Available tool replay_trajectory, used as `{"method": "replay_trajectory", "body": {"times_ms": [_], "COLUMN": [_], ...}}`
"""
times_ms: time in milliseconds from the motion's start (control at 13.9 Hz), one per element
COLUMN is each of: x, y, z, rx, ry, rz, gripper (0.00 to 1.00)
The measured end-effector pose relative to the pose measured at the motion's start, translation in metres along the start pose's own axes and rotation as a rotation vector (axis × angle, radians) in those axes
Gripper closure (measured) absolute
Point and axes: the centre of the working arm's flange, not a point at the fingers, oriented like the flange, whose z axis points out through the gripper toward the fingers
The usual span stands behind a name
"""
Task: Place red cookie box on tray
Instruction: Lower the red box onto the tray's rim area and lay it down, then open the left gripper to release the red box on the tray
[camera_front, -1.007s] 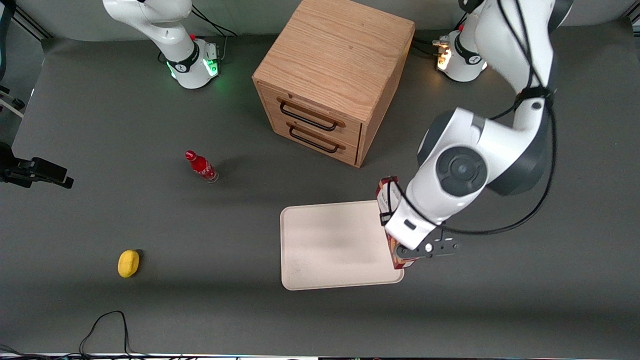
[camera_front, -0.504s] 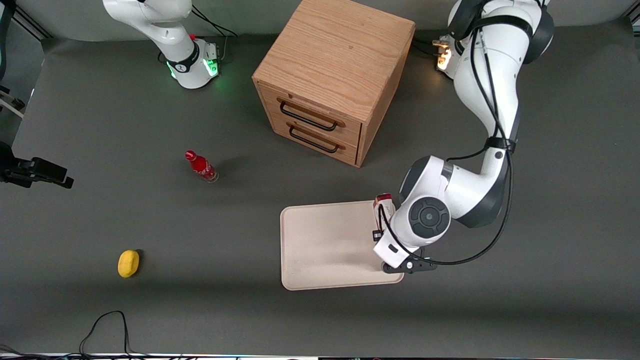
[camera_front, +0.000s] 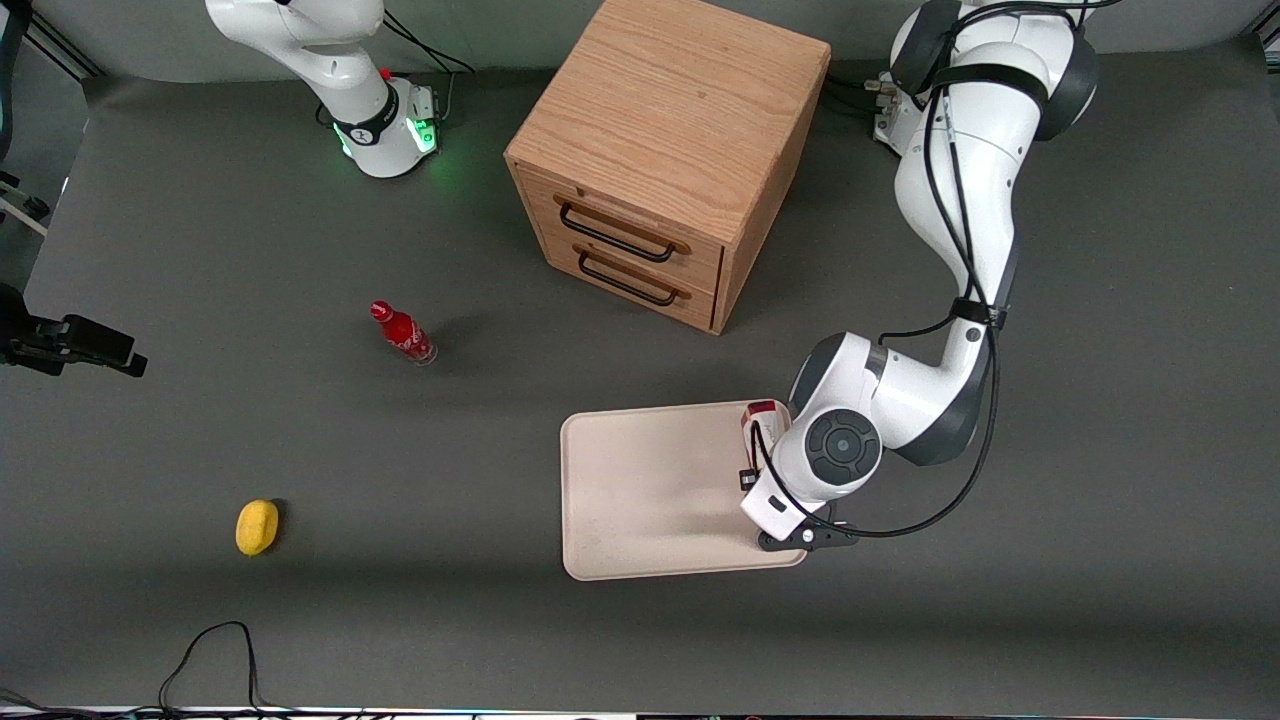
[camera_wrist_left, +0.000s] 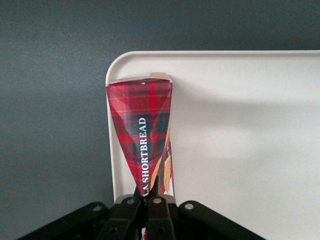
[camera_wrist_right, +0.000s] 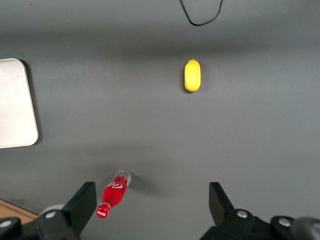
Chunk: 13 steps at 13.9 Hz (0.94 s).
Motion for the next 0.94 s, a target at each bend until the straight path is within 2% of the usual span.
{"method": "replay_trajectory", "body": {"times_ms": [144, 432, 576, 719, 791, 935], "x": [0.0, 0.0, -0.004, -0.013, -0.019, -0.039], "y": [0.0, -0.001, -0.004, -0.009, -0.011, -0.018], "z": [0.0, -0.005, -0.02, -0.062, -0.091, -0.157], "rx": [0.001, 0.004, 0.021, 0.04, 0.044, 0.057], "ry": [0.0, 0.002, -0.023, -0.047, -0.05, -0.055], "rz": [0.001, 0.001, 0.001, -0.001, 0.0, 0.003], "gripper": [0.94, 0.47, 0.26, 0.04, 0.0, 0.0]}}
